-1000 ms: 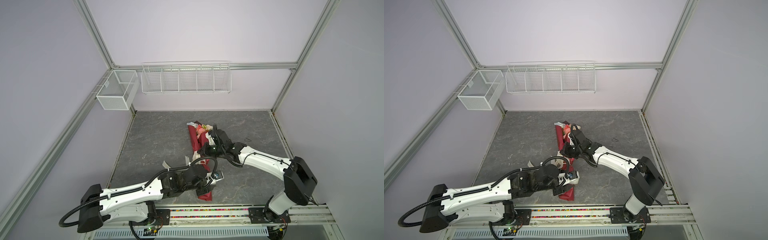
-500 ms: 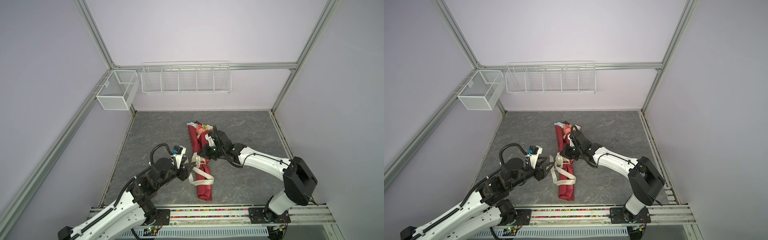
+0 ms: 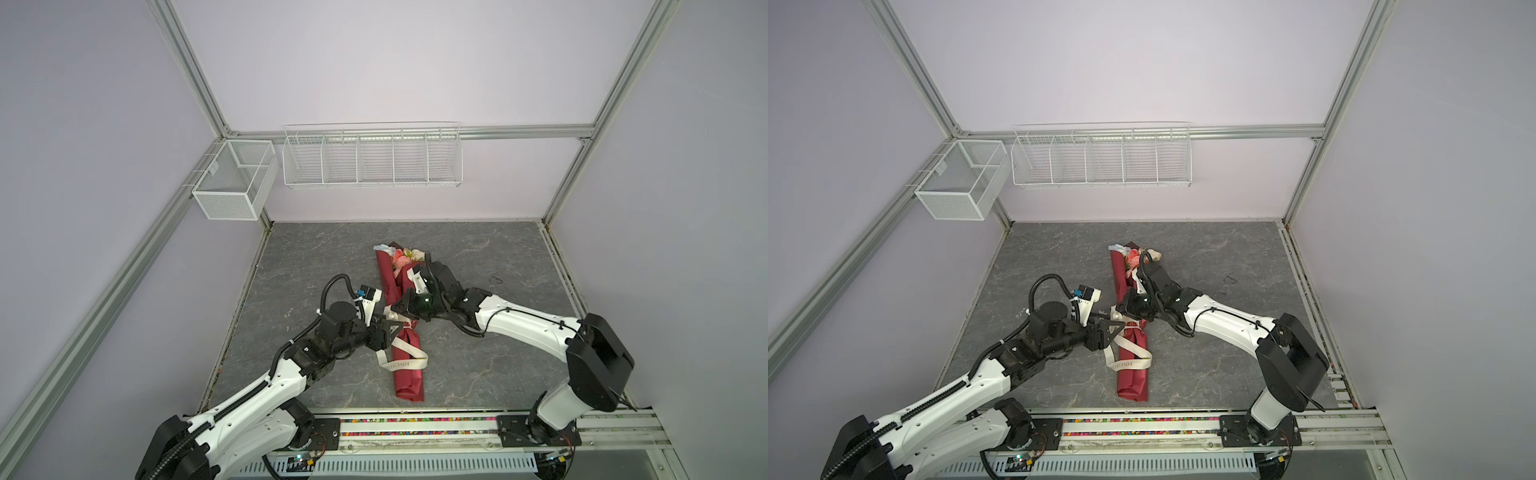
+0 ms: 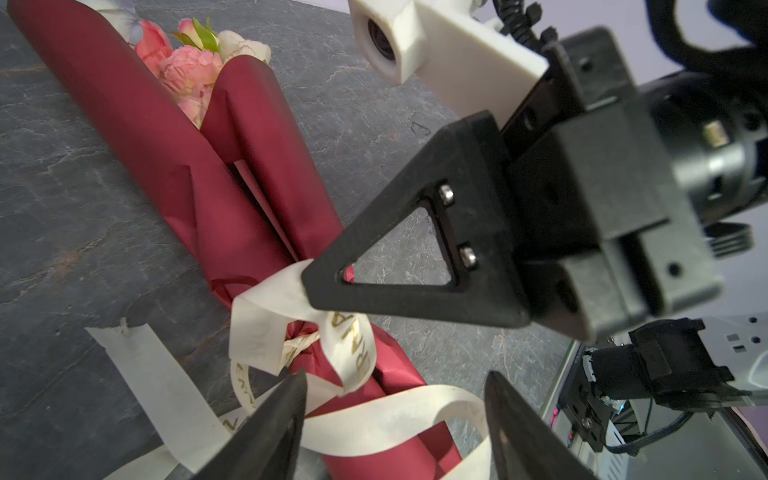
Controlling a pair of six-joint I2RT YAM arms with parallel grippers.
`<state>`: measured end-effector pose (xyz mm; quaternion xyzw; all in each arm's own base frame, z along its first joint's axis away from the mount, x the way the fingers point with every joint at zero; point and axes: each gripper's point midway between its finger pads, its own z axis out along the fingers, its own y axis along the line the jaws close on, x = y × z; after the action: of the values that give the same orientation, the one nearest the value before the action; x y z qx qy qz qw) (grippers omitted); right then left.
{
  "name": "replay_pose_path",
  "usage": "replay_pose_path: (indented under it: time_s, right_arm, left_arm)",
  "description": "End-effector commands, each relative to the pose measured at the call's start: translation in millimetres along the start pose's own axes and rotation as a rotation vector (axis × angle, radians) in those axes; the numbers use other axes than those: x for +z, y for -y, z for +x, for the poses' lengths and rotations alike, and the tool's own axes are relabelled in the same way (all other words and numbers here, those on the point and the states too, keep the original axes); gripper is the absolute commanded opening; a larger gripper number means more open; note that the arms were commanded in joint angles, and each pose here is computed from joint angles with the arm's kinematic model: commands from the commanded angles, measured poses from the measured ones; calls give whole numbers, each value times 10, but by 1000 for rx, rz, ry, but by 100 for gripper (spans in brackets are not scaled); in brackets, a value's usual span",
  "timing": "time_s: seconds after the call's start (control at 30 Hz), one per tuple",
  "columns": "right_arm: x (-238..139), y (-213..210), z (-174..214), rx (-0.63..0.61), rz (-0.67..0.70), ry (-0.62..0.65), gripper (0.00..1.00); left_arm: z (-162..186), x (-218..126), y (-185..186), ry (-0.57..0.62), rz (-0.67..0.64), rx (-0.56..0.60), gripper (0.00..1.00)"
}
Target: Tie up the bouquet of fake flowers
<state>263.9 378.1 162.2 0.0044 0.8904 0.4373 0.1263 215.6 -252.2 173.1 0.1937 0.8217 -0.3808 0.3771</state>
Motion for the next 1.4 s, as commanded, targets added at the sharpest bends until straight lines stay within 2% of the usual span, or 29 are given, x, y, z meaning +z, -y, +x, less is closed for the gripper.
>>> replay_pose_path:
  time_s: [0.0, 0.23, 0.47, 0.67, 0.73, 0.87, 1.07, 1.23, 1.37]
  right_arm:
    - [-95, -118, 3, -1, -31, 16, 7]
    - [-92, -163, -20, -4, -45, 17, 7]
    - [-76, -168, -12, 8, -58, 17, 7]
    - [-95, -173, -18, 15, -59, 22, 7]
    - [-82, -191, -8, 16, -67, 15, 7]
    - [-99, -202, -2, 17, -69, 12, 9]
    - [-226, -117, 37, 2, -28, 28, 12]
    - [-332, -22, 109, -9, 1, 30, 17]
    - [-443, 185, 251, -14, 83, 6, 38]
  left_arm:
    - [-54, 42, 14, 22, 20, -4, 68]
    - [53, 154, 18, -8, 58, -36, 66]
    - [92, 213, -67, -30, 18, -47, 59]
    - [19, 240, -153, 2, -31, -31, 59]
    - [-23, 254, -133, 14, -21, -15, 54]
    - [-77, 257, -181, 21, -57, -5, 36]
    - [-83, 225, -208, 39, -70, -11, 2]
    - [-86, 209, -192, 44, -62, -10, 0]
    - [-81, 173, -198, 47, -69, -7, 0]
